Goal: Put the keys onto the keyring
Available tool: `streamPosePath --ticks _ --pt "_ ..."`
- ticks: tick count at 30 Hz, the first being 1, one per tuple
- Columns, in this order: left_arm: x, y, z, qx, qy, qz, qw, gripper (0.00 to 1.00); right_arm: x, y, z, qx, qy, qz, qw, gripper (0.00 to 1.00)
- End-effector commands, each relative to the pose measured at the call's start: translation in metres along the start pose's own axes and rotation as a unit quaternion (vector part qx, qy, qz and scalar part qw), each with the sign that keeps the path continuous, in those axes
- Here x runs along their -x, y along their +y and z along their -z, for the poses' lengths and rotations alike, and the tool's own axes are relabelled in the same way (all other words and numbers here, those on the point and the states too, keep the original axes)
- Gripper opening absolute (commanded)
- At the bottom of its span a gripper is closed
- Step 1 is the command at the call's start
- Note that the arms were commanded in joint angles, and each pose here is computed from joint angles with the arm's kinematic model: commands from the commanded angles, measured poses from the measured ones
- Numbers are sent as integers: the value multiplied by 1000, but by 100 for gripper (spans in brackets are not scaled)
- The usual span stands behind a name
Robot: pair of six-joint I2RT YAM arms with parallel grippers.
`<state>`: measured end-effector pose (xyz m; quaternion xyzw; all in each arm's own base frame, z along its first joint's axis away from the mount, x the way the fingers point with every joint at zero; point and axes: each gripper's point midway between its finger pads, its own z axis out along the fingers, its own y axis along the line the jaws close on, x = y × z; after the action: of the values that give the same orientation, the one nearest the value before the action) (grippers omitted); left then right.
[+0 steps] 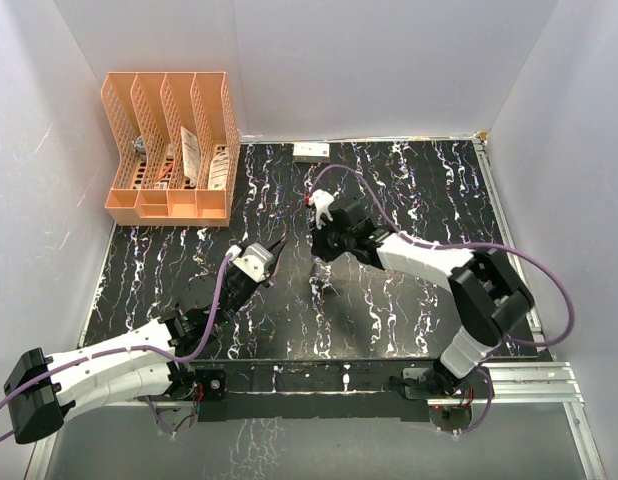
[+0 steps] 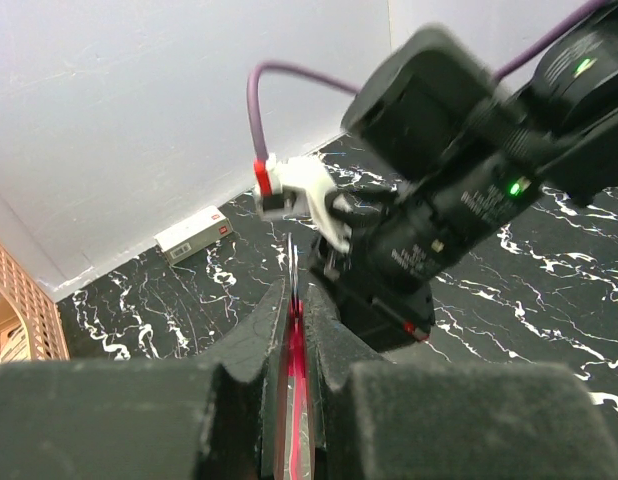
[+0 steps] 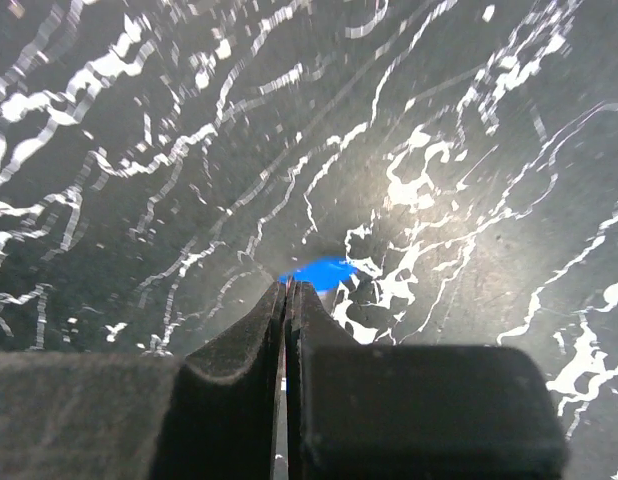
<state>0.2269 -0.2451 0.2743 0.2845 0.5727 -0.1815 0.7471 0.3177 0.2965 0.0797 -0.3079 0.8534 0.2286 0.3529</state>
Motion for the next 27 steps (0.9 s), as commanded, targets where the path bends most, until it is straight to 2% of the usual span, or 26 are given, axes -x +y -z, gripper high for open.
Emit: streamPosePath --ticks 1,7,15,23,27 --pt "14 5 -1 8 -23 9 1000 0 66 12 40 0 -107 7 994 0" --pt "21 3 -4 2 -31 12 999 0 99 27 90 16 -181 13 983 0" --pt "33 -1 -14 -10 -37 5 999 0 125 54 162 56 -301 56 950 0" --pt "36 -9 -18 -30 -39 6 999 0 118 69 192 83 -362 103 923 0" --pt "33 -14 -20 -42 -32 3 999 0 115 77 197 103 -367 120 916 0"
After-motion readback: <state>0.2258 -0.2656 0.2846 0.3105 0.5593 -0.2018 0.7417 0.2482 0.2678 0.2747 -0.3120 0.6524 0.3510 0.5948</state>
